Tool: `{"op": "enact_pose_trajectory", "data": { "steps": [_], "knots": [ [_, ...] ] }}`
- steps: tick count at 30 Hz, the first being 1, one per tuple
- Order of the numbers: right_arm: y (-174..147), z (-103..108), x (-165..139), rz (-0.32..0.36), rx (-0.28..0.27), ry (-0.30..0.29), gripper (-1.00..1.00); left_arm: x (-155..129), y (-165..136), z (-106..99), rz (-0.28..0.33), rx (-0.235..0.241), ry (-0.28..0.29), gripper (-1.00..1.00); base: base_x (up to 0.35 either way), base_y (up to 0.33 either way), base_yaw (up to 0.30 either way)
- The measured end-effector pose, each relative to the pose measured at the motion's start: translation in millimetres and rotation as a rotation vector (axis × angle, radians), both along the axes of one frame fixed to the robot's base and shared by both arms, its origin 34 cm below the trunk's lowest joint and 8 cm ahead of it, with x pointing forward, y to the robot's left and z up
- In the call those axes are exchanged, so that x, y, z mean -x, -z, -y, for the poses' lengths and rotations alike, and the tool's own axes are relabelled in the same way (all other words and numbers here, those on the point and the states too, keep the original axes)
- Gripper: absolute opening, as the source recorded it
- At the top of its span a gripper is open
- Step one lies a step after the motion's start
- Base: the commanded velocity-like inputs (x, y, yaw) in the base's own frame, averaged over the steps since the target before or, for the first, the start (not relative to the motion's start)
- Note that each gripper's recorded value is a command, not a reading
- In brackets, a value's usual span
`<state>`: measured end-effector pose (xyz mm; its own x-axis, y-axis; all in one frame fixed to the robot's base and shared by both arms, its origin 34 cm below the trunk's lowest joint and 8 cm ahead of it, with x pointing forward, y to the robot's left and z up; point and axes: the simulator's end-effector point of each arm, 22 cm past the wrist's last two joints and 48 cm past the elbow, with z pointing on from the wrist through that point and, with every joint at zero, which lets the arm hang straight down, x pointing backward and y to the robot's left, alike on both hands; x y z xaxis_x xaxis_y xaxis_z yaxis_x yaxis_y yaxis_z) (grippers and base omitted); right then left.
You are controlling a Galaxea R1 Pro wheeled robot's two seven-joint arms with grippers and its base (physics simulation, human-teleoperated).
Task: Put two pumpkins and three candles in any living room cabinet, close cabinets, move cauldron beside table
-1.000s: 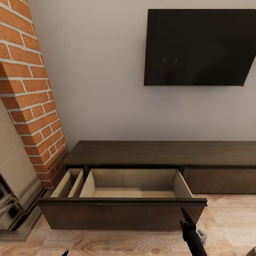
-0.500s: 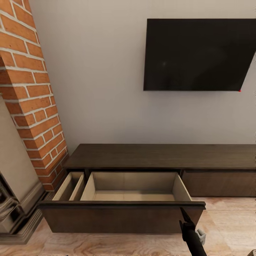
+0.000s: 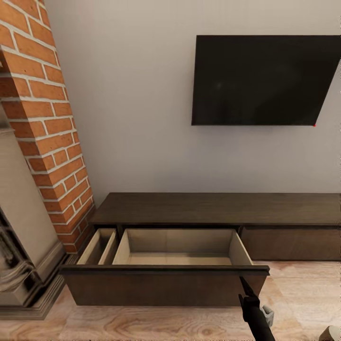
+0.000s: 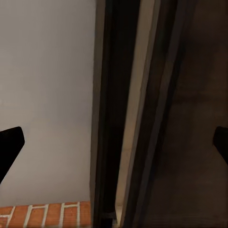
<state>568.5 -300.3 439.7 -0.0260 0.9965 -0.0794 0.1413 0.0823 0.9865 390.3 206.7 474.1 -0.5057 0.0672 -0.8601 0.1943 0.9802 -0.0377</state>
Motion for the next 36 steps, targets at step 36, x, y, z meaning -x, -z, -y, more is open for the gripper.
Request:
{"op": "enact_pose_trajectory", "data": {
  "steps": [36],
  "knots": [
    [-63,-28,41,0.028,0.123,-0.223,1.0,-13,-72,-3,-0.033,-0.009,0.003,1.0,-0.031,0.006,0.0]
  ]
}}
